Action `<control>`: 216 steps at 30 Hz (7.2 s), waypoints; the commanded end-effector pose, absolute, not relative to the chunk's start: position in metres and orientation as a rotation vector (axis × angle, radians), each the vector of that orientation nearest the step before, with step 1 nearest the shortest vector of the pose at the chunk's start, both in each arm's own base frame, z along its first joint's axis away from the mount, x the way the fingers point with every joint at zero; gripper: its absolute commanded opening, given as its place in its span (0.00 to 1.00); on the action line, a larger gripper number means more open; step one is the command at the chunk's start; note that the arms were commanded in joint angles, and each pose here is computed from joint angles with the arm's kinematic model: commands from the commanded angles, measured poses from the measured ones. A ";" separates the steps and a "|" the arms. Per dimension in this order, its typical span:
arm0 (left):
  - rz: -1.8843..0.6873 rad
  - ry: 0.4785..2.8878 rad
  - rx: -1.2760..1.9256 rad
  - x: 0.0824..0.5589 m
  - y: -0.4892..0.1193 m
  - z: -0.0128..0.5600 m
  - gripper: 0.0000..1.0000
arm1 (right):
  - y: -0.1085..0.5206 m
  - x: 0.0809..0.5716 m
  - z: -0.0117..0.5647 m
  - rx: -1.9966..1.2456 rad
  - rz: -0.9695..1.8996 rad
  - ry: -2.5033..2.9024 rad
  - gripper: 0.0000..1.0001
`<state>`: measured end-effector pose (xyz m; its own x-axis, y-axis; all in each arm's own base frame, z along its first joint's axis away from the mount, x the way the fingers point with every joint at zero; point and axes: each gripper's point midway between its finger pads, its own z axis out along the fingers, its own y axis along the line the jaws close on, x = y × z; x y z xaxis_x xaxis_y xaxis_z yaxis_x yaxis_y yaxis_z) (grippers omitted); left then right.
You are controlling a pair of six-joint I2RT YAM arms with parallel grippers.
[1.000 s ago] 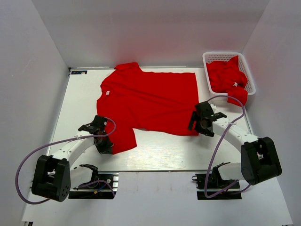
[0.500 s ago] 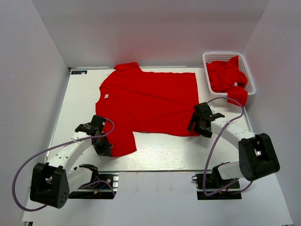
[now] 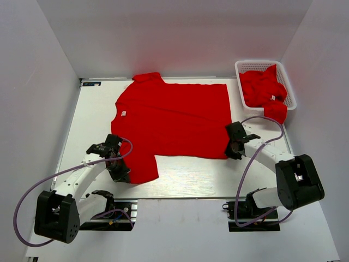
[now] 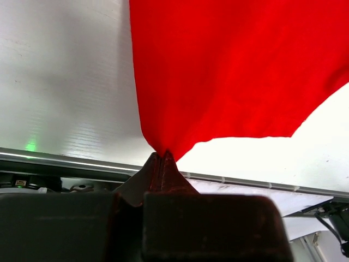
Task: Fold and stack the t-shirts
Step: Grap the side of the flattened tshirt closest away from the robot with both arms, then fold the flattened tshirt in 1/3 of the way, then grap the side of the flattened tshirt furthest away from the robot with both arms
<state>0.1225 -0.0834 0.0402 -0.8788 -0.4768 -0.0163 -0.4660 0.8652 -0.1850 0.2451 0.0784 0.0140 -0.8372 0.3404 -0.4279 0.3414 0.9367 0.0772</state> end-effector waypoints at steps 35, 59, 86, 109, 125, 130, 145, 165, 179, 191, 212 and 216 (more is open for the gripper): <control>-0.573 2.408 -0.378 0.321 -0.131 0.158 0.00 | 0.080 0.297 0.073 0.375 -0.041 2.524 0.00; -0.342 2.082 -0.085 0.453 -0.123 0.226 0.00 | 0.070 0.387 0.123 0.388 -0.220 2.382 0.00; -0.121 2.010 0.006 0.550 -0.108 0.188 0.00 | 0.066 0.450 0.097 0.427 -0.186 2.402 0.00; -0.049 2.128 -0.144 0.567 -0.085 0.190 1.00 | 0.091 0.446 0.105 0.297 -0.004 2.525 0.90; -0.287 2.438 -0.209 0.432 -0.103 0.055 1.00 | 0.123 0.414 0.038 0.204 0.267 2.619 0.90; -0.224 2.561 -0.259 0.403 -0.093 0.015 1.00 | 0.111 0.400 0.014 0.277 0.206 2.667 0.90; 0.102 2.909 -0.795 0.222 -0.040 -0.035 1.00 | 0.097 0.267 -0.019 0.433 0.384 2.861 0.90; -0.281 2.613 -0.899 0.183 -0.063 0.073 1.00 | 0.091 0.205 0.044 0.290 0.440 2.836 0.90; -0.192 2.288 -0.712 0.311 -0.046 0.161 1.00 | 0.123 0.268 0.071 0.196 0.621 2.698 0.90; -0.136 2.298 -0.646 0.348 -0.046 0.155 1.00 | 0.136 0.327 0.066 0.251 0.650 2.595 0.90; -0.102 2.342 -0.051 0.562 -0.084 0.117 1.00 | 0.089 0.424 0.118 0.323 0.221 2.440 0.90; -0.109 2.349 0.025 0.598 -0.093 0.087 1.00 | 0.093 0.430 0.116 0.287 0.244 2.450 0.90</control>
<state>0.5811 -0.0863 0.0713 -0.7292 -0.1005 -0.6768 -0.0533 0.9945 -0.0902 0.4248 0.0954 0.1140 -0.7583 0.2915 -0.5832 0.1615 0.9506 0.2652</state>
